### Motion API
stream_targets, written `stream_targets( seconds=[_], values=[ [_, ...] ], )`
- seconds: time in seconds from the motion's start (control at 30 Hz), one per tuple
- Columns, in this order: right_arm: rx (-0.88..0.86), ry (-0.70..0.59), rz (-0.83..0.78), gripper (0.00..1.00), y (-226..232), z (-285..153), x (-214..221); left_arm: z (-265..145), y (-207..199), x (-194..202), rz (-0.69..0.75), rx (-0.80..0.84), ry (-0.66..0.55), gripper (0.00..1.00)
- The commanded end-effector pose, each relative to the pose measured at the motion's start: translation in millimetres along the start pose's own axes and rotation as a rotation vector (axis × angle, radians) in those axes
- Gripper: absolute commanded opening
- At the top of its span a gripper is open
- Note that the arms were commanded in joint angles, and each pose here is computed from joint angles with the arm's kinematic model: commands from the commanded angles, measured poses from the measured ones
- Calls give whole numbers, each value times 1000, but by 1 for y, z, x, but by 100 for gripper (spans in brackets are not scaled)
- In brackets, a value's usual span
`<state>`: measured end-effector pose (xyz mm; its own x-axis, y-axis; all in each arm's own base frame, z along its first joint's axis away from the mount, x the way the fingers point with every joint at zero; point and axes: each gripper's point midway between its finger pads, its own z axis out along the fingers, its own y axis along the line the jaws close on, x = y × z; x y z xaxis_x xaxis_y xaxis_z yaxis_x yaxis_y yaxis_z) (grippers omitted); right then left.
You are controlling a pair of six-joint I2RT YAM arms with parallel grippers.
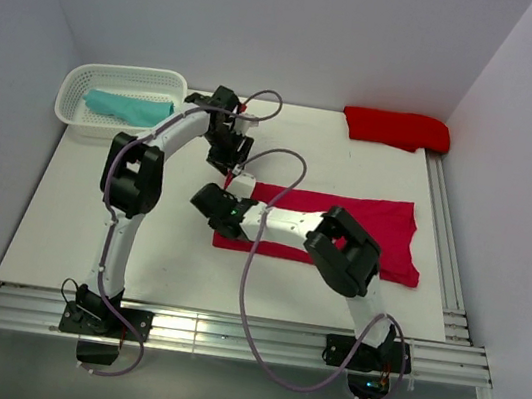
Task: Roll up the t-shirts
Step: Roll the tshirt
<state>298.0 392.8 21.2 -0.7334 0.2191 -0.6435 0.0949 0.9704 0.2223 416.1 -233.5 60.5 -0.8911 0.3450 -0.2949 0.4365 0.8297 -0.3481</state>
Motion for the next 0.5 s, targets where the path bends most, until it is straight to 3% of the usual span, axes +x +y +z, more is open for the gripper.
stream_targets(
  seconds=[0.0, 0.23, 0.47],
  values=[
    [-234, 102, 163, 9, 29, -7, 5, -34, -23, -27, 84, 99, -89, 62],
    [-457, 139, 418, 8, 22, -13, -7, -75, -26, -31, 104, 193, -154, 66],
    [-603, 202, 642, 8, 0, -10, 1, -71, -9, 2, 66, 285, -120, 68]
  ],
)
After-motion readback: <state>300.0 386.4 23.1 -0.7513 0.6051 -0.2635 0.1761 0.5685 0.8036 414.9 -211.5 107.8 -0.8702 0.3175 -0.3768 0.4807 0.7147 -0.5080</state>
